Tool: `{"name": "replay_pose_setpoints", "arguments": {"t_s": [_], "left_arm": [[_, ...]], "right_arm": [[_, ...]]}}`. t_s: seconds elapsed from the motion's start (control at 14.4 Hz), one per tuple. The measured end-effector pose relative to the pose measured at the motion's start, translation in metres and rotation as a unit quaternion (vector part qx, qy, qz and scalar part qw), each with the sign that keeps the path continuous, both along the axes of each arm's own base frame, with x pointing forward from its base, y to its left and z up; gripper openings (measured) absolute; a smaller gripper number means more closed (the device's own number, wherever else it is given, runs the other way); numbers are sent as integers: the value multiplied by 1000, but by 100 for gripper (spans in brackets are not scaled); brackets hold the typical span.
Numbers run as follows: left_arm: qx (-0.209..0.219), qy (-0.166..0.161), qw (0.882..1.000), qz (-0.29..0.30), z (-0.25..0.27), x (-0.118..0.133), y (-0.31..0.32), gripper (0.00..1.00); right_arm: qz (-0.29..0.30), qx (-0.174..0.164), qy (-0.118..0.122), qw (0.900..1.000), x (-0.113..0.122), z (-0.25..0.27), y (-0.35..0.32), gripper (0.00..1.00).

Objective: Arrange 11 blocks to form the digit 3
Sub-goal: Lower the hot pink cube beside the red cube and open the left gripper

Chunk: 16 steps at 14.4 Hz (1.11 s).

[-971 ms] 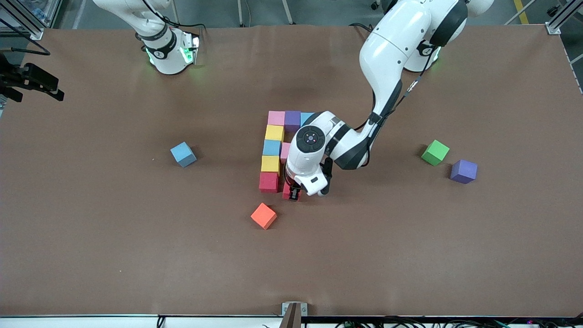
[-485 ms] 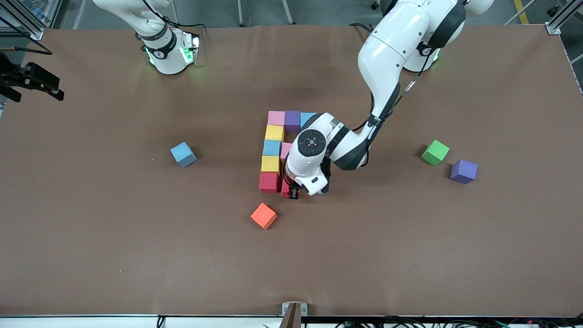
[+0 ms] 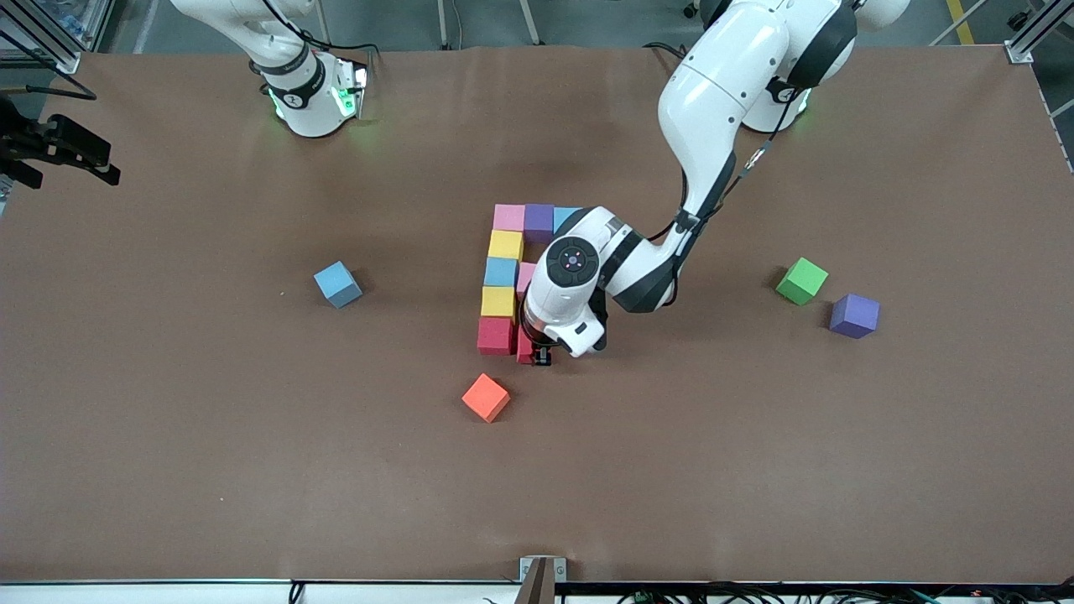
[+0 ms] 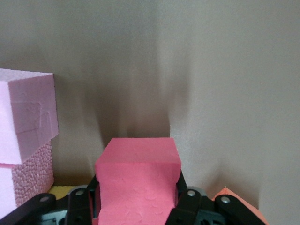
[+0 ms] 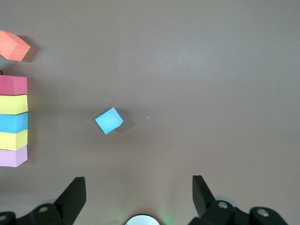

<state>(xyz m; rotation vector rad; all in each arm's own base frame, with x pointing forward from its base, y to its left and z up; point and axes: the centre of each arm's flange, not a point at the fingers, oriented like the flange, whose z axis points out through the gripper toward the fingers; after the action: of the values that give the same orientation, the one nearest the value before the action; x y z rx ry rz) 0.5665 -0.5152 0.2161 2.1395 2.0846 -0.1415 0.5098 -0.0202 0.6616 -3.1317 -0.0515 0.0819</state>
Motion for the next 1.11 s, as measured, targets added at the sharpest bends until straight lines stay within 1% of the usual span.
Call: {"name": "replay_pose_setpoints", "arguments": {"t_s": [0.49, 1.11], "left_arm": [[4, 4, 1000, -11, -9, -12, -11, 59], [6, 5, 1000, -12, -12, -14, -13, 59]], "right_arm": [[0, 4, 9, 1000, -2, -3, 1, 100], [1, 6, 5, 1000, -2, -2, 1, 100]]}}
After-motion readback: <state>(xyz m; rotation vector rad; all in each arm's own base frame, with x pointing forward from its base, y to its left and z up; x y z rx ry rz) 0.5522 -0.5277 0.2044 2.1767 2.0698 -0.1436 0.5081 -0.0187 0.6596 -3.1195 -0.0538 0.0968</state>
